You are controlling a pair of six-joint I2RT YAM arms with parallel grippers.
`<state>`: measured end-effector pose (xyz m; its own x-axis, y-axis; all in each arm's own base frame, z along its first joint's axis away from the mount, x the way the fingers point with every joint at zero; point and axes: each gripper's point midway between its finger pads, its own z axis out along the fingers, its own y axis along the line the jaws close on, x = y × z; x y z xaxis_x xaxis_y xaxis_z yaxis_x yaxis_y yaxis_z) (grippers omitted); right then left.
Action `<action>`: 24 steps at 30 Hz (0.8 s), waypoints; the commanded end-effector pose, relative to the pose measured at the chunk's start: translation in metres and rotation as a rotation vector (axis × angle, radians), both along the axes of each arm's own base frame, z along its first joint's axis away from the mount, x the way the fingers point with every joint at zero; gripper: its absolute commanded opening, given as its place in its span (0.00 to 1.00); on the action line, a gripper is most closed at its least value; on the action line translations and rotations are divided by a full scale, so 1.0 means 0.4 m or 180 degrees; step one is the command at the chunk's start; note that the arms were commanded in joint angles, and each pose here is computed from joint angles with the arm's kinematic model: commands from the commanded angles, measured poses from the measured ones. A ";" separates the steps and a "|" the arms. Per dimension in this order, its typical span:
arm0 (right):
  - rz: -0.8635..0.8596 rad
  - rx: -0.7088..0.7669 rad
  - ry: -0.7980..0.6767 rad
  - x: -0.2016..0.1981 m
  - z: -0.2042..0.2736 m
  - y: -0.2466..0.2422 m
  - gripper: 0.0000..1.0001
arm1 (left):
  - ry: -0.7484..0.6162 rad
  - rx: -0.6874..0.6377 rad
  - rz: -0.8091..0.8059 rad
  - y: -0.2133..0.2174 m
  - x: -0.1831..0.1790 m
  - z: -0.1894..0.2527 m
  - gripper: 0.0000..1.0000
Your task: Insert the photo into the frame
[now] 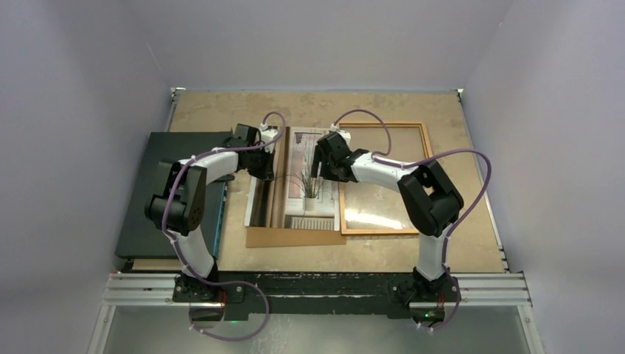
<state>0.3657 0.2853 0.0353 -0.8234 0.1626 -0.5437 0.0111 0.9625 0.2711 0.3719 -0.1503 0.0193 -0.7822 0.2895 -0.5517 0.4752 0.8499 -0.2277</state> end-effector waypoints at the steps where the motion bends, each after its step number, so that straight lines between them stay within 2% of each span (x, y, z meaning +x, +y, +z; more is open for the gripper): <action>1: -0.0181 -0.0138 0.0021 -0.001 -0.002 -0.079 0.76 | 0.0250 0.0485 0.0065 0.084 -0.049 -0.094 0.00; 12: -0.0247 -0.0072 0.0056 0.027 -0.011 -0.112 0.81 | 0.0222 0.0429 0.0060 0.075 -0.042 -0.081 0.00; 18: -0.0141 0.0135 0.0058 0.029 -0.015 -0.088 0.82 | 0.0148 0.0250 0.0066 0.049 -0.021 -0.016 0.00; 24: -0.0082 0.0316 0.0153 0.029 -0.034 -0.072 0.82 | -0.0254 0.0221 0.0158 0.081 0.065 0.177 0.33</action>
